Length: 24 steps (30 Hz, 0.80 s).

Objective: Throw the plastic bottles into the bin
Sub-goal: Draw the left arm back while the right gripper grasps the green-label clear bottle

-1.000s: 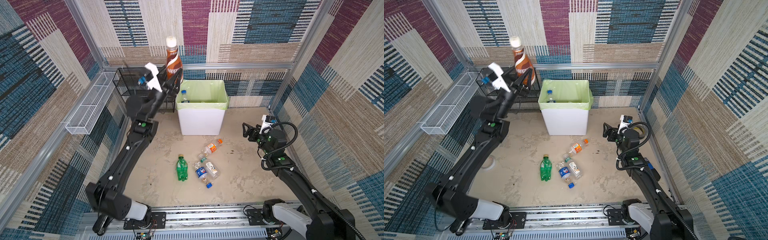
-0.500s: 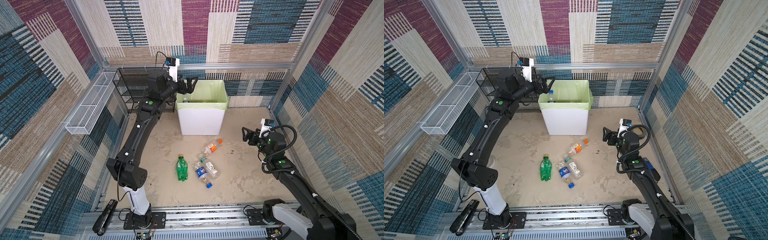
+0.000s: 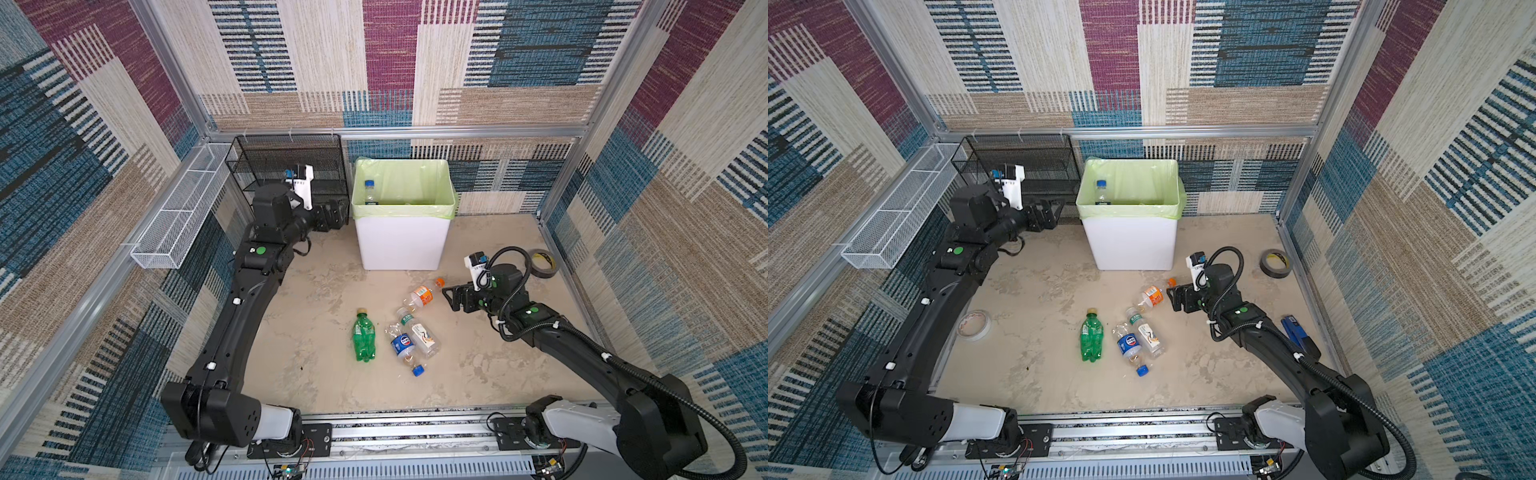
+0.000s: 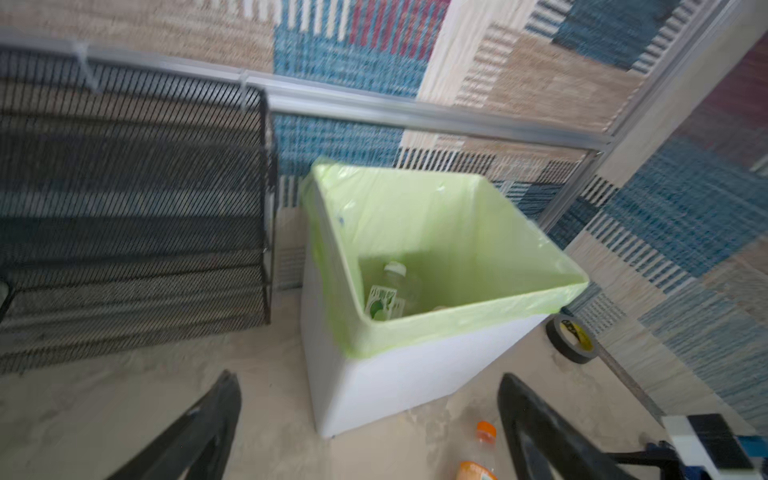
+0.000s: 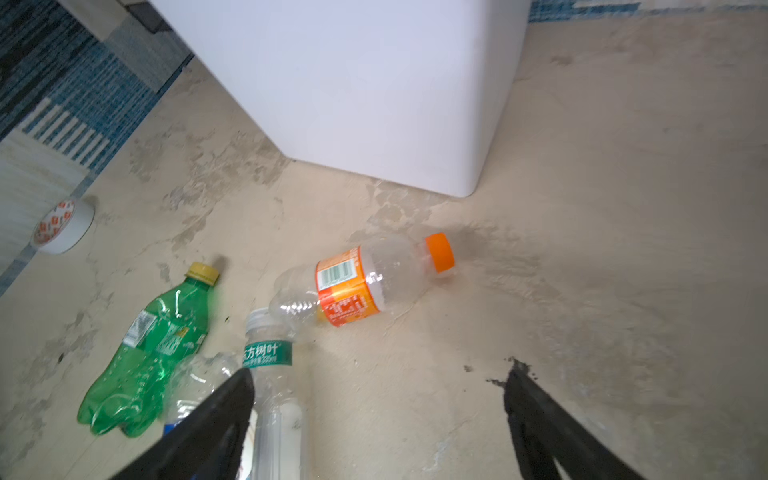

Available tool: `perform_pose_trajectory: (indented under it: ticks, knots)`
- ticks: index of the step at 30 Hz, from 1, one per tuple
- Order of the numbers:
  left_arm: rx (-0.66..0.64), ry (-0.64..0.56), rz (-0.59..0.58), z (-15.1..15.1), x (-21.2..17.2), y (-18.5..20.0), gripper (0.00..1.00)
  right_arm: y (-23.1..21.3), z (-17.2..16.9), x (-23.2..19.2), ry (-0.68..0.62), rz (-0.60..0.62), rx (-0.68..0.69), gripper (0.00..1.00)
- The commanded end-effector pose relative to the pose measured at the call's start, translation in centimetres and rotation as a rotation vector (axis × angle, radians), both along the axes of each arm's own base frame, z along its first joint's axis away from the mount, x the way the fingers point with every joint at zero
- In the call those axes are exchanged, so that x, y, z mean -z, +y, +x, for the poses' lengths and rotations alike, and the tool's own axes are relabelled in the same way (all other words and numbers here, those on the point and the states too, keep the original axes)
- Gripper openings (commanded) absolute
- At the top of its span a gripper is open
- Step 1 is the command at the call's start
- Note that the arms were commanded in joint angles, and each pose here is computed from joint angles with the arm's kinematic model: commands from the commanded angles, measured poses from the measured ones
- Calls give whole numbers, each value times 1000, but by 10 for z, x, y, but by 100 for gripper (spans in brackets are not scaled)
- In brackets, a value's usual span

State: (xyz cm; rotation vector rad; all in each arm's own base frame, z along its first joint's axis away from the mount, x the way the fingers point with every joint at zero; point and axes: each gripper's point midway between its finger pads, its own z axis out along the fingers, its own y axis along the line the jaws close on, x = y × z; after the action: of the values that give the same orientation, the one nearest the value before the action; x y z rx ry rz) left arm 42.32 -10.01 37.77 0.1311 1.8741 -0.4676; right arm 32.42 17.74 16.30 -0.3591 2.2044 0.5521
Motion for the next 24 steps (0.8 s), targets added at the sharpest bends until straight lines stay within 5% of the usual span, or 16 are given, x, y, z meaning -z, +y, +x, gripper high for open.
perform_pose_trajectory:
  ticks: [1,10,24]
  knots:
    - [-57,60,11,-13,35,25,97,20,-20,15,69,-56,-118,95]
    - [-80,128,-28,-19,88,45,96,62,-62,54,224,-232,-264,93]
    - [-91,135,-79,-21,92,51,93,81,-71,97,281,-357,-272,89]
